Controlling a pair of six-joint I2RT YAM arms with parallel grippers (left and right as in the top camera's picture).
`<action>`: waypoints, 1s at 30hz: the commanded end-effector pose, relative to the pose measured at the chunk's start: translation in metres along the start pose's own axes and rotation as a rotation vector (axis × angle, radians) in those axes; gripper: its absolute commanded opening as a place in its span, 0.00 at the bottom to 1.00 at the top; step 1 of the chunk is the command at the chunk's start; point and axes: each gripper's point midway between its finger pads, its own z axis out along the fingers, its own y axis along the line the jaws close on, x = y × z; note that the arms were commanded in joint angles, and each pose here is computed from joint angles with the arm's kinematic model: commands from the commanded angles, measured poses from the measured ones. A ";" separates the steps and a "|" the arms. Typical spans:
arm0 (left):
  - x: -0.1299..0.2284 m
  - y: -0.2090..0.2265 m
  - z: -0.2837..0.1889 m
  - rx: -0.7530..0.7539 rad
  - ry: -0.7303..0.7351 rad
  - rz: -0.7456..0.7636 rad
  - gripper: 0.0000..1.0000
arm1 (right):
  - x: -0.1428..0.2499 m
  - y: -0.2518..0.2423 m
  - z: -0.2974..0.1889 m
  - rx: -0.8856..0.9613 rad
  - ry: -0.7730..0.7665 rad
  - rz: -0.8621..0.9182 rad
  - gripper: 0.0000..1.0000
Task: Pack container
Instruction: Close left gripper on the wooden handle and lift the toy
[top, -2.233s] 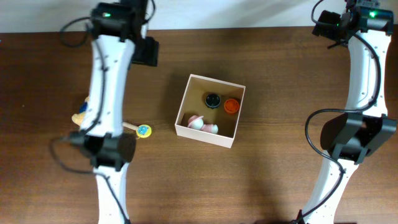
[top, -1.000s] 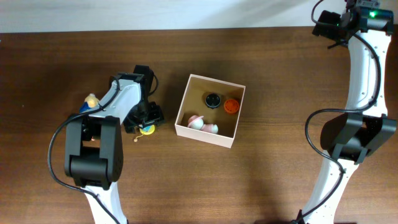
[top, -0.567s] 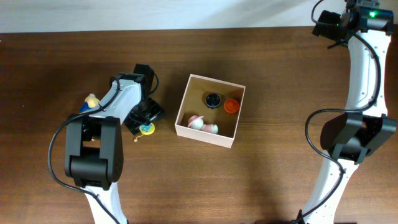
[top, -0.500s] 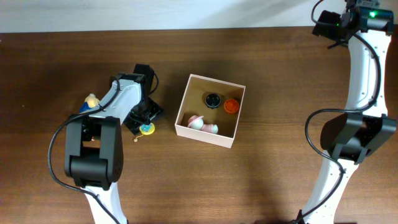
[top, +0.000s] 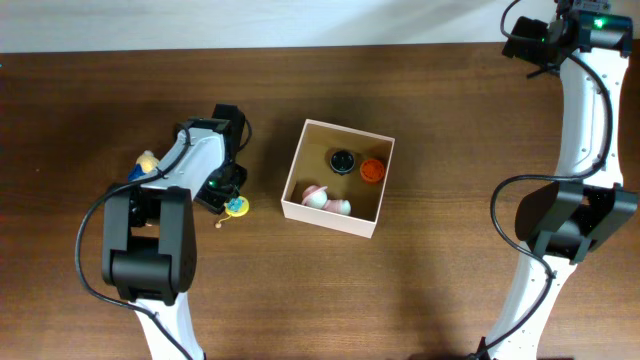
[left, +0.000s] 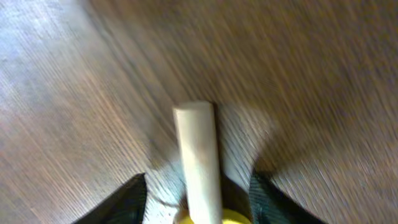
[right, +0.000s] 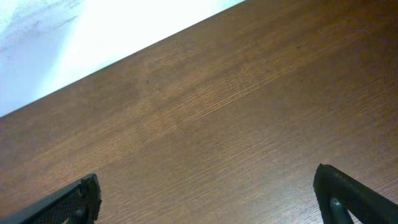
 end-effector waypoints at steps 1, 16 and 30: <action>-0.010 0.010 0.007 -0.033 -0.026 -0.067 0.49 | -0.003 0.002 -0.007 -0.004 -0.015 0.008 0.99; -0.019 0.008 0.009 -0.011 -0.023 -0.097 0.09 | -0.003 0.002 -0.007 -0.004 -0.015 0.008 0.99; -0.018 -0.037 -0.012 0.181 0.020 0.265 0.02 | -0.003 0.002 -0.007 -0.004 -0.015 0.008 0.99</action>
